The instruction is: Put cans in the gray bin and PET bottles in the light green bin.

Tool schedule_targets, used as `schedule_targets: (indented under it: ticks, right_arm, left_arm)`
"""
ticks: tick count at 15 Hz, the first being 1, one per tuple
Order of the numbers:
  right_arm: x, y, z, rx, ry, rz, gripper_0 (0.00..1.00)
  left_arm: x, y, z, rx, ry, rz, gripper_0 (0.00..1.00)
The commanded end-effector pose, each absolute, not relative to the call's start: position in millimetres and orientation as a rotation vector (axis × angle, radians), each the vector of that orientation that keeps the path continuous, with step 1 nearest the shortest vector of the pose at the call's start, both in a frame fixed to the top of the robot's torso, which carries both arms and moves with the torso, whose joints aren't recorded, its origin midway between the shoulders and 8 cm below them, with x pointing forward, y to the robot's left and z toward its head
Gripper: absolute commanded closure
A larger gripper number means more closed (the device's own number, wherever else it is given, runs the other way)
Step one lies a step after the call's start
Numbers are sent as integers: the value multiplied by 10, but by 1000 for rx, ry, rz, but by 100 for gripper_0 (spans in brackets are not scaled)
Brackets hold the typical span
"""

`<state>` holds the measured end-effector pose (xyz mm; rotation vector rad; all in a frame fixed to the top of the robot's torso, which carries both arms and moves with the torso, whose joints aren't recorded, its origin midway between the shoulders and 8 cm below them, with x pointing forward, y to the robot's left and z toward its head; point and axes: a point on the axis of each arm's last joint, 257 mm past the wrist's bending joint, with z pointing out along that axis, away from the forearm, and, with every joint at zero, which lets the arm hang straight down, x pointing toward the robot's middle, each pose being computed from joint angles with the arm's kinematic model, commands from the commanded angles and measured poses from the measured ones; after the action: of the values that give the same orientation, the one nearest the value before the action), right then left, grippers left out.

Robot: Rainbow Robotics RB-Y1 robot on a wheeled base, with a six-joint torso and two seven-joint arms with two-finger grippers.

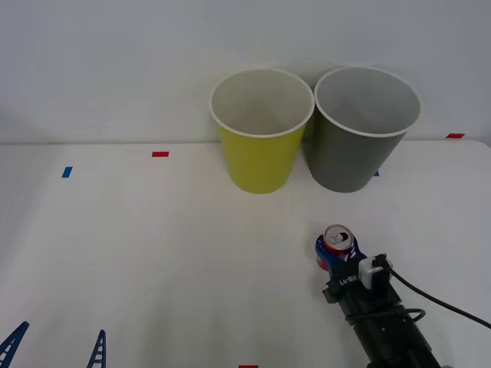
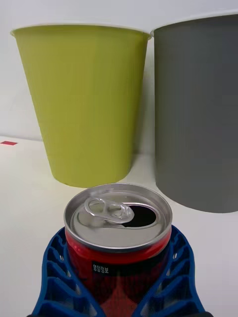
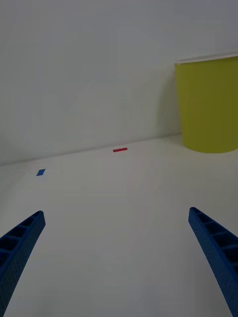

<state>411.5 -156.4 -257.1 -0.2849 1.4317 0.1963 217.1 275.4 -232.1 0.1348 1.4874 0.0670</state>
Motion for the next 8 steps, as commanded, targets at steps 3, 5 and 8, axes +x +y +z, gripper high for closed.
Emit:
schedule_targets:
  ticks: [3,5,8]
  right_arm:
    - [3982,-1675,-2147,-275,1489,153,100]
    - [3973,-1706,-1859,-243,1499,148,100]
    - [3991,-1753,-1460,-210,1500,145,100]
  left_arm:
    - [2170,2754,-2321,135,1487,67,0]
    - [2170,2754,-2321,135,1487,67,0]
    - [2170,2754,-2321,135,1487,67,0]
